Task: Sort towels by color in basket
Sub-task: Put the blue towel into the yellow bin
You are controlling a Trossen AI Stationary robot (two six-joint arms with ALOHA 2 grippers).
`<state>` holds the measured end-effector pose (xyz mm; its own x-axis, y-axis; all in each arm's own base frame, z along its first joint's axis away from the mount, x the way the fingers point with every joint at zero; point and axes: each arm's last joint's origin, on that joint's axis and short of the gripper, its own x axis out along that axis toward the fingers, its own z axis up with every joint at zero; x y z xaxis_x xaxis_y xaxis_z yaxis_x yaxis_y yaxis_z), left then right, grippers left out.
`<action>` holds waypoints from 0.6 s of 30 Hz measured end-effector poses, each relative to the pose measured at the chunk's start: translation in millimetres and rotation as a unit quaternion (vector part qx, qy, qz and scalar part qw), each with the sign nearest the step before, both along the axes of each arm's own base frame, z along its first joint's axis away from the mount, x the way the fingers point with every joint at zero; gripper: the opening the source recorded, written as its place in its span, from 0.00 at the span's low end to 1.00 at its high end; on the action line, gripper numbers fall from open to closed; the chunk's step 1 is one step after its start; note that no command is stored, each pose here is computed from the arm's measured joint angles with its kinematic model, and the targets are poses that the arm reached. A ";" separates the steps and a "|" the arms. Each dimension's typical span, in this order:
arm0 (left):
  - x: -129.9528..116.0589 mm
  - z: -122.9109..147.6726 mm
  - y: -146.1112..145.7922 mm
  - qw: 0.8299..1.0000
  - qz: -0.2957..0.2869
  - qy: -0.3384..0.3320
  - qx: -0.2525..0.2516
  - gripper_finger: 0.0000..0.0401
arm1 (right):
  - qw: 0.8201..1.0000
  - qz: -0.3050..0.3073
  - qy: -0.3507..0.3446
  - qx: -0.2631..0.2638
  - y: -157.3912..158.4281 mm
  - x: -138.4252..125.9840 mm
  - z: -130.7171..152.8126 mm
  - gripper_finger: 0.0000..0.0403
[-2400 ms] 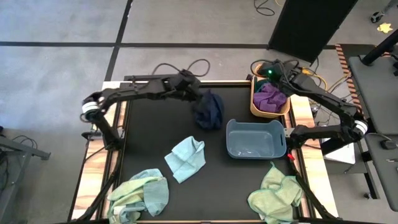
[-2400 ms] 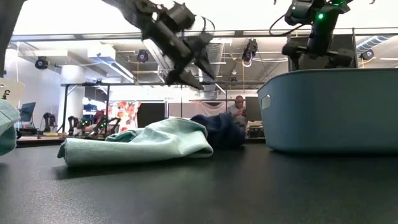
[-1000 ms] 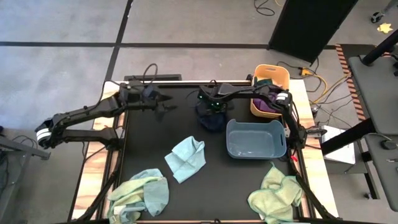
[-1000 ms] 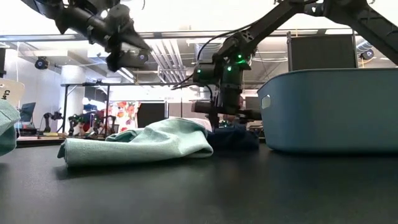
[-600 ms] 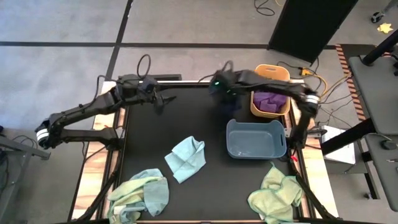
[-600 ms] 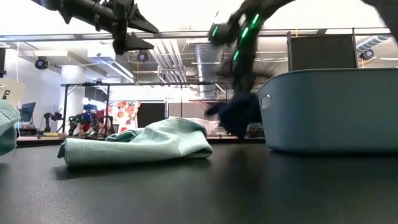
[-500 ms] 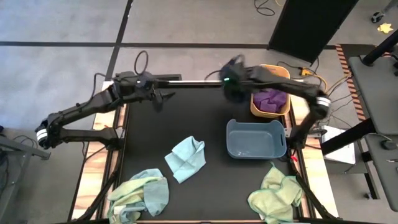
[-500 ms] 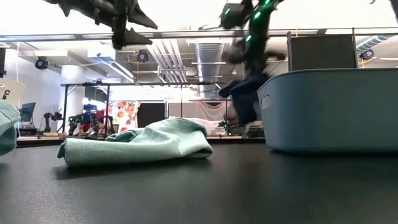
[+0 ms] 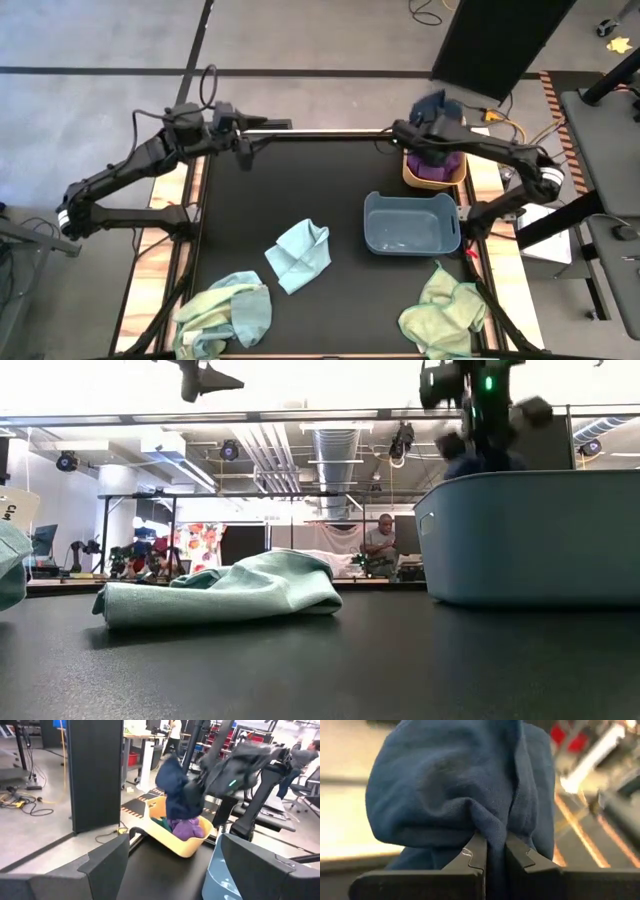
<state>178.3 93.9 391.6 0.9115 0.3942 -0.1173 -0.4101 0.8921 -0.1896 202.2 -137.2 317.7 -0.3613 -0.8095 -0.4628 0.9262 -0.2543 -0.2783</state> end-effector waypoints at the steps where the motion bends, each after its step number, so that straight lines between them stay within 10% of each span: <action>1: -0.7 0.0 -0.7 1.000 -0.001 0.000 -0.005 0.75 | 1.000 -0.010 0.000 0.026 -3.9 -2.2 -13.7 0.05; 11: -8.2 -11.2 -6.4 0.997 -0.017 0.056 -0.046 0.75 | 0.932 0.013 -0.057 0.357 -30.9 -39.9 -101.1 0.05; 18: -6.3 -18.7 -5.7 0.994 -0.013 0.079 -0.077 0.75 | 0.932 0.024 -0.061 0.356 -43.4 -51.8 -114.6 0.19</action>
